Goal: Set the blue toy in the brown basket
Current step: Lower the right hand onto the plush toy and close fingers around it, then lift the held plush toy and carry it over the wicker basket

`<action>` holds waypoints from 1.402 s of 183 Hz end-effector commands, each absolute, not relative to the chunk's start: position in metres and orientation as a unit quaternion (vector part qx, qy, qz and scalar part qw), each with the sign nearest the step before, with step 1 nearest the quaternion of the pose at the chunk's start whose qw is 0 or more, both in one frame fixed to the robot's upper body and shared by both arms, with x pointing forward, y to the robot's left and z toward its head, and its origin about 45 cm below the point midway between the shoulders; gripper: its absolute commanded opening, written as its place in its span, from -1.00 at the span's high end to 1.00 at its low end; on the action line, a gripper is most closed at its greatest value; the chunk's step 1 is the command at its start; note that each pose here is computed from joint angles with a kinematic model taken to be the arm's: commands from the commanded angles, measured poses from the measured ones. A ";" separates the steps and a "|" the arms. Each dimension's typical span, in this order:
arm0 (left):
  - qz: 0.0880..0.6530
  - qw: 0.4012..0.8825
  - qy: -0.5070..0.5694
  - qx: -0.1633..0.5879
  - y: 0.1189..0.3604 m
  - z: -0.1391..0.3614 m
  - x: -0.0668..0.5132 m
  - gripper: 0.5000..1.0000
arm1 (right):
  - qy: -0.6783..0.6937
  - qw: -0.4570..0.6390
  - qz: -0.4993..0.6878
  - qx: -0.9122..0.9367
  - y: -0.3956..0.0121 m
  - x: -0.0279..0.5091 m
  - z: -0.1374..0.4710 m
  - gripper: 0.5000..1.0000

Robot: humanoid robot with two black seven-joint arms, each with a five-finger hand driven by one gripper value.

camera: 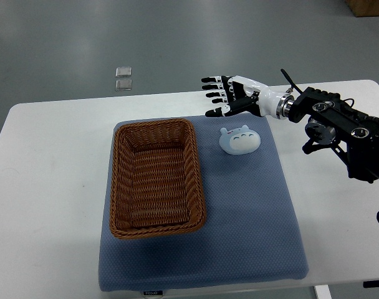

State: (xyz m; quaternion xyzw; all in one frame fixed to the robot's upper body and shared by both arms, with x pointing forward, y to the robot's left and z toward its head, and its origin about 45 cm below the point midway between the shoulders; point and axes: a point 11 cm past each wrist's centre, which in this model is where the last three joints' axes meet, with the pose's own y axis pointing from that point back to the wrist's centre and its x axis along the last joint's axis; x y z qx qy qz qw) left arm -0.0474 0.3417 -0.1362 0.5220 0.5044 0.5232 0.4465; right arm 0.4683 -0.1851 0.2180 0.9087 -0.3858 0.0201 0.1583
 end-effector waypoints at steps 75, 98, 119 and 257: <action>0.523 0.447 0.504 0.522 0.342 -0.136 -0.047 -1.00 | -0.263 0.366 0.236 0.861 -0.213 0.450 0.203 -0.66; 0.523 0.447 0.504 0.522 0.342 -0.136 -0.047 -1.00 | -0.263 0.379 0.266 0.847 -0.214 0.448 0.196 -0.66; 0.523 0.447 0.504 0.522 0.342 -0.136 -0.047 -1.00 | -0.259 0.382 0.279 0.842 -0.212 0.445 0.190 -0.66; 0.523 0.446 0.505 0.522 0.342 -0.136 -0.047 -1.00 | -0.282 0.402 0.330 0.806 -0.218 0.444 0.172 0.55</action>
